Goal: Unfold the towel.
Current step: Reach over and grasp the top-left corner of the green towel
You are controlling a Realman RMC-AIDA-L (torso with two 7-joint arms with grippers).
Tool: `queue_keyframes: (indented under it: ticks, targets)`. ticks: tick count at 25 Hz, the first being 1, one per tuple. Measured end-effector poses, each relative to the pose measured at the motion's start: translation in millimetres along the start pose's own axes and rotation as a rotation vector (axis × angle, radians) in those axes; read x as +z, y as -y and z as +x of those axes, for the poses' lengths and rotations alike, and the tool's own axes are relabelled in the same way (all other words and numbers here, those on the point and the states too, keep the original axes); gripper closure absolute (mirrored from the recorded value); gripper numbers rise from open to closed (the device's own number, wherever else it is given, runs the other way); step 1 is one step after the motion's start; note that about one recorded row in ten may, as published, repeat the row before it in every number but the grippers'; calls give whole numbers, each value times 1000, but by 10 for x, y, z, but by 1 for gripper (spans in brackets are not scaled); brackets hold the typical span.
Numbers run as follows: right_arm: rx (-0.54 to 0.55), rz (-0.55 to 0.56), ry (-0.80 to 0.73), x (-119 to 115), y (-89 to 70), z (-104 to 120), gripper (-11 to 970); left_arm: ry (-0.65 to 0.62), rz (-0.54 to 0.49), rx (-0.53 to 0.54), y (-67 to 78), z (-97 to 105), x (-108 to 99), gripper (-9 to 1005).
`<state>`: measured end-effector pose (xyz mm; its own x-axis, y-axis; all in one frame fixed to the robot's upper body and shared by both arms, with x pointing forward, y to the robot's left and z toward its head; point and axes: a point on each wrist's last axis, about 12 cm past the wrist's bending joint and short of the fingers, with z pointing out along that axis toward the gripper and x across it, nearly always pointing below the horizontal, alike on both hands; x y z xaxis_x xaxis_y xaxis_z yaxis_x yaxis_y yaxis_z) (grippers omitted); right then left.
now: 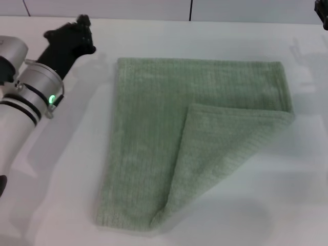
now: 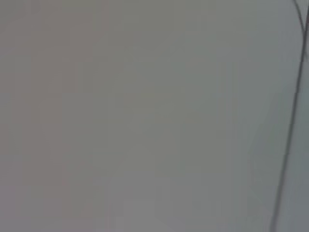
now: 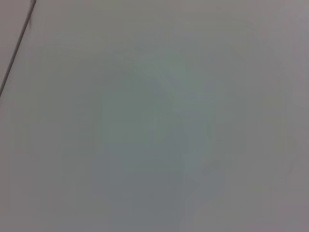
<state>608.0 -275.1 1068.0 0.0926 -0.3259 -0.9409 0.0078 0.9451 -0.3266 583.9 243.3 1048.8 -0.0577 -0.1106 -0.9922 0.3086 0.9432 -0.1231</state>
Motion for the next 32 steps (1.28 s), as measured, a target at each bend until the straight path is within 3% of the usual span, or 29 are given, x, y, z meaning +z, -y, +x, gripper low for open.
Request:
queue_keyframes:
  ticks: [4,13,25,32]
  targets:
    - [-1,-1,-2,-9,1,8,152,-84,48,-76,118,36,76,972]
    - [-4,-3,-5,-19,1,18,151,-337,81,-66,415,32,341,998]
    - [-4,-2,-12,-49,5,43,151,-554,8,9,565,6,514,998]
    - [-4,-2,-11,-52,6,45,152,-620,8,83,667,36,549,998]
